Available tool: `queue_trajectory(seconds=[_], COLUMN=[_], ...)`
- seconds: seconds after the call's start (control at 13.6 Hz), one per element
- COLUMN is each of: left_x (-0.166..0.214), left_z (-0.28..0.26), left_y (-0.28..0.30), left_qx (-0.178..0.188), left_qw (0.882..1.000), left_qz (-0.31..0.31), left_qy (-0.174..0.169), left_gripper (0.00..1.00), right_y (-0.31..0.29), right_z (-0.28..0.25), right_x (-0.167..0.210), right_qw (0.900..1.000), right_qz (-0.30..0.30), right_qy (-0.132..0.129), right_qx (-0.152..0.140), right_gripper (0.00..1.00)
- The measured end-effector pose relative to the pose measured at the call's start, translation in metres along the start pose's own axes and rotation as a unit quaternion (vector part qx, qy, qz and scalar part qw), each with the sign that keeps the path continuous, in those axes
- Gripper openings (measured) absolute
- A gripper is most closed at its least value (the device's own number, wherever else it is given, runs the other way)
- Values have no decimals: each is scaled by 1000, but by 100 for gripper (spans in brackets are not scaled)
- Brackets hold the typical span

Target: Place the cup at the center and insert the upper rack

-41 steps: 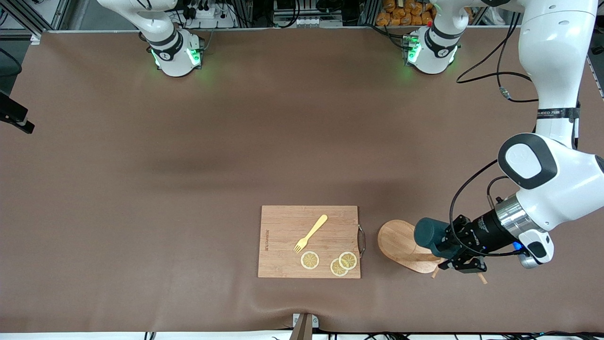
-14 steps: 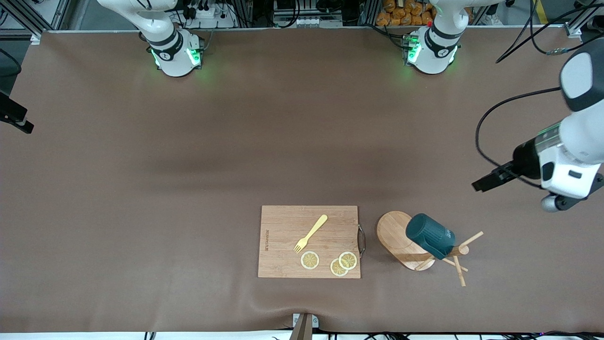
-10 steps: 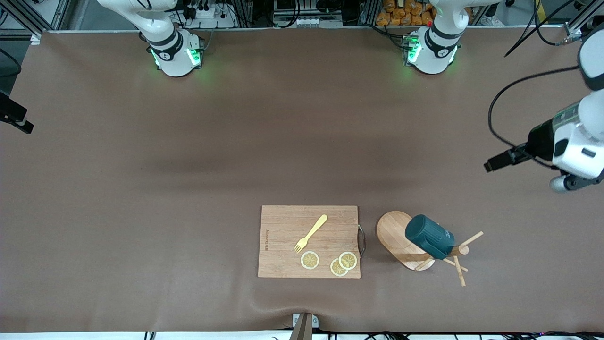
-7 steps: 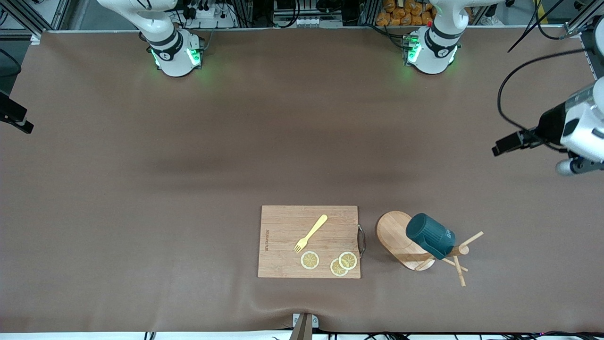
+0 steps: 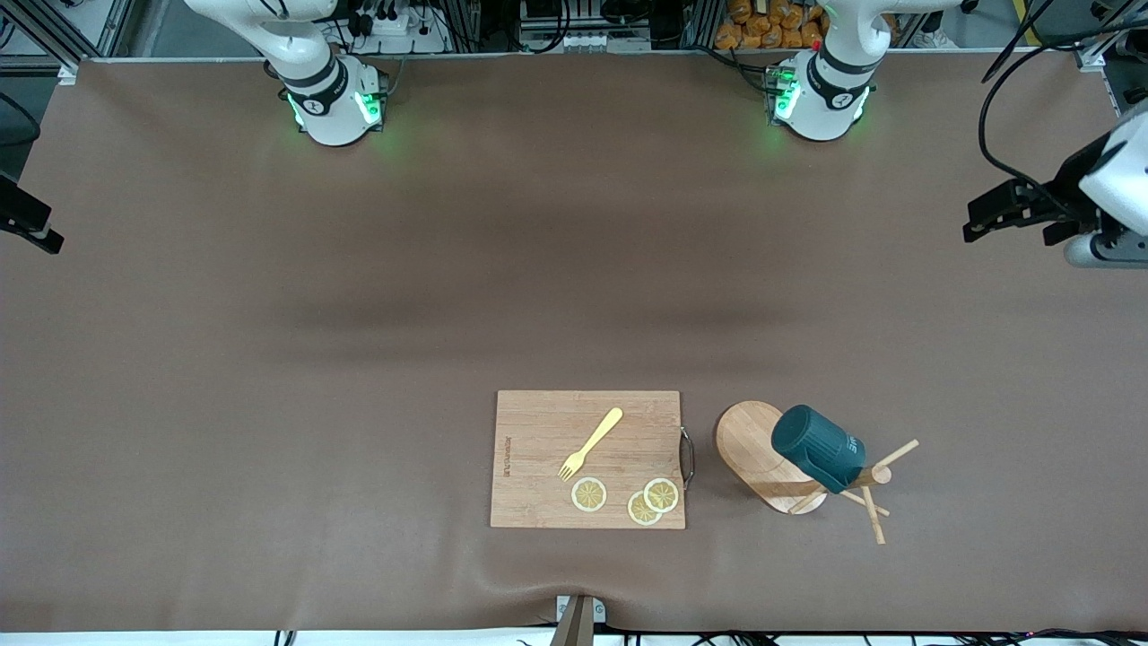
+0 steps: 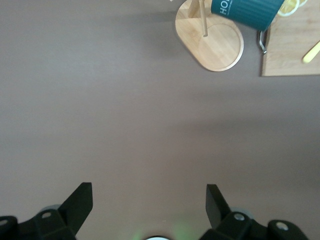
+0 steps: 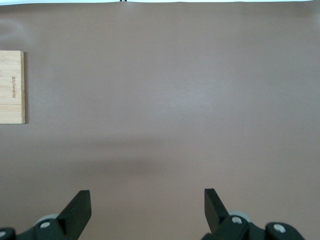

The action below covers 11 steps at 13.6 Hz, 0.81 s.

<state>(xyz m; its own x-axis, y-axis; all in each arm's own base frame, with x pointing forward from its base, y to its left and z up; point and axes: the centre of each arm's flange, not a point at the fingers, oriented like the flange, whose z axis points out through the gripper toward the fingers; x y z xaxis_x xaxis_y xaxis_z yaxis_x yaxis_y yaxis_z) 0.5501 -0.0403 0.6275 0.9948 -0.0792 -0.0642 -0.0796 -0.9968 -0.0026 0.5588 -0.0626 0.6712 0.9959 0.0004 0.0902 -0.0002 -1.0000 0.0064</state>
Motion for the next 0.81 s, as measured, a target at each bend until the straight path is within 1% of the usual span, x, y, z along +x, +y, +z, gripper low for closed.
queue_trajectory(seconds=[0.37,0.81], left_x=[-21,-24], left_z=[-19,-24], left_y=[35,30], left_qx=[8,3], left_qw=[999,1000], left_qz=[35,20], left_qy=[-13,-17], left_gripper=[100,100], right_y=[0,0], right_z=[0,0], right_x=[0,0], right_qw=[1000,1000], right_qz=[0,0], right_qy=[0,0], right_qx=[0,0], right_gripper=[100,100])
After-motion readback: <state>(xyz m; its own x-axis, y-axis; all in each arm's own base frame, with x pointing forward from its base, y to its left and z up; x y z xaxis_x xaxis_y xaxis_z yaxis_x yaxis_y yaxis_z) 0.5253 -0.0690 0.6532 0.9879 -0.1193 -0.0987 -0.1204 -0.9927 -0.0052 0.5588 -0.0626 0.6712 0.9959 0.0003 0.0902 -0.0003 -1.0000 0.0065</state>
